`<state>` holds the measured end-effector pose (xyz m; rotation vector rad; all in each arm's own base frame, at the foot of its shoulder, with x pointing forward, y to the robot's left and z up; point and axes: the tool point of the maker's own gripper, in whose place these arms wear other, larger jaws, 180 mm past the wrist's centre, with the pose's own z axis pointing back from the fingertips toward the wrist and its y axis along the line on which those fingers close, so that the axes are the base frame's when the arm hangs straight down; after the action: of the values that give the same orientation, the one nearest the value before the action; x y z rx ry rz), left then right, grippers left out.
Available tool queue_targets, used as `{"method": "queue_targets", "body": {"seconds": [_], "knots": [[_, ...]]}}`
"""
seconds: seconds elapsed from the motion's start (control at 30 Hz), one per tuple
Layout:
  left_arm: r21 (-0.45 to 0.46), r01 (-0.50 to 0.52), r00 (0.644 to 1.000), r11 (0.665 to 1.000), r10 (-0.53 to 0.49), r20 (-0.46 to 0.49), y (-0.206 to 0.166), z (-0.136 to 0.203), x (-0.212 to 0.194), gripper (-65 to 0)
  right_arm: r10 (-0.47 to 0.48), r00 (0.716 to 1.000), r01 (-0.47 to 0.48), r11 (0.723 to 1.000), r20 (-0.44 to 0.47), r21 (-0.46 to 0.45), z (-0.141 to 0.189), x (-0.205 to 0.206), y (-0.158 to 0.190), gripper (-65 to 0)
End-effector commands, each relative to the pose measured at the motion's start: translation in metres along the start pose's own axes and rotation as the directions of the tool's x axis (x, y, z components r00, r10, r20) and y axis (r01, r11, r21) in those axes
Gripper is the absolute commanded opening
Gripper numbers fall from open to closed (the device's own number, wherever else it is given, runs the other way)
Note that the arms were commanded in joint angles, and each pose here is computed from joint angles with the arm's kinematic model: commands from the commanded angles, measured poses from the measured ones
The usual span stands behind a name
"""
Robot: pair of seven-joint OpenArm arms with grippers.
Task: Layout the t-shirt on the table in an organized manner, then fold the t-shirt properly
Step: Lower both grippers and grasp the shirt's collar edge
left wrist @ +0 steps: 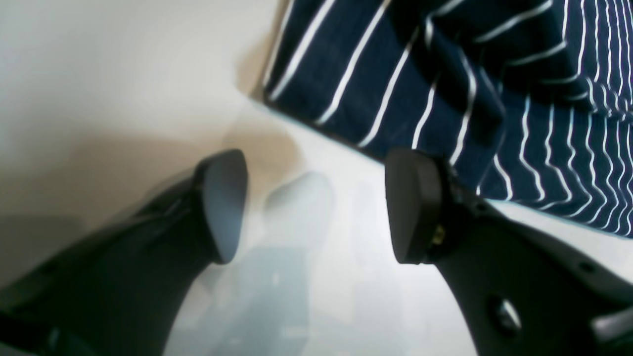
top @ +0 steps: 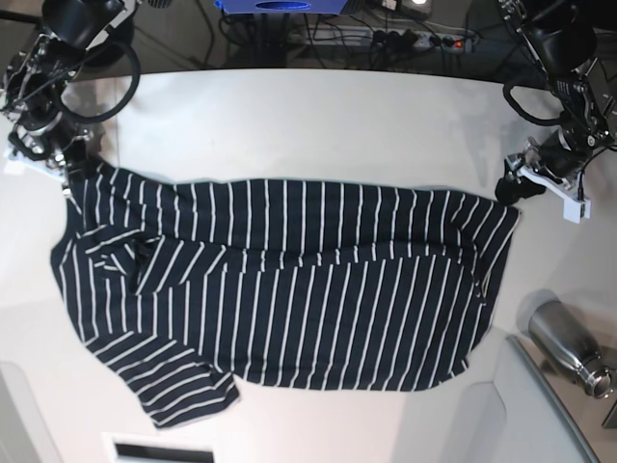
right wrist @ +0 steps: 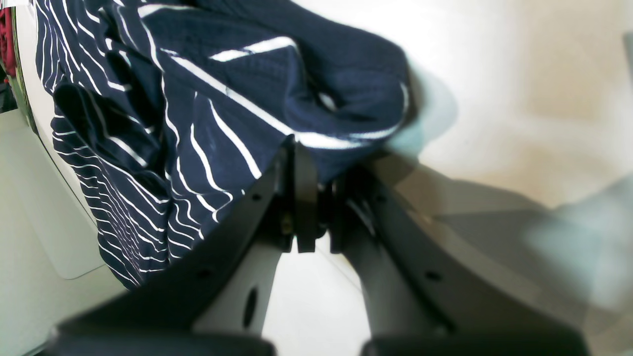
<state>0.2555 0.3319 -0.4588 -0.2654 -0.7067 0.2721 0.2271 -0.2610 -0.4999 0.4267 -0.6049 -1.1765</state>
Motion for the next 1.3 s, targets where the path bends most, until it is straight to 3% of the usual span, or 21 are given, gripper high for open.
{"method": "queue_targets", "body": {"seconds": [0.0,0.17,0.9,1.0,1.1,1.27], "knots": [[0.008,-0.001,0.998,1.0,0.0,0.067,0.008,0.008,0.021,-24.5,0.009,1.0,-0.009,1.0,0.006,-0.005,0.001,0.006,0.001,-64.4],[0.043,-0.124,0.986,0.991,0.118,0.117,0.033,0.016,0.021,-28.1,0.01,1.0,-0.01,1.0,0.007,-0.004,0.002,0.006,0.002,-64.5],[-0.055,-0.2,0.969,0.978,0.206,0.137,0.005,-0.018,0.041,-27.5,0.014,1.0,-0.014,1.0,0.012,0.002,0.002,0.009,0.005,-64.7],[-0.072,-0.16,0.981,0.985,0.167,0.102,-0.008,-0.026,0.038,-28.0,0.015,1.0,-0.015,1.0,0.013,0.003,0.002,0.009,0.005,-64.7],[-0.092,-0.128,0.98,0.988,0.141,0.144,-0.018,-0.032,0.045,-28.1,0.015,1.0,-0.015,1.0,0.013,0.003,0.002,0.009,0.005,-64.7],[-0.077,-0.221,0.964,0.972,0.229,0.133,-0.016,-0.044,0.027,-28.1,0.015,1.0,-0.015,1.0,0.013,0.003,0.002,0.009,0.005,-64.7]]}}
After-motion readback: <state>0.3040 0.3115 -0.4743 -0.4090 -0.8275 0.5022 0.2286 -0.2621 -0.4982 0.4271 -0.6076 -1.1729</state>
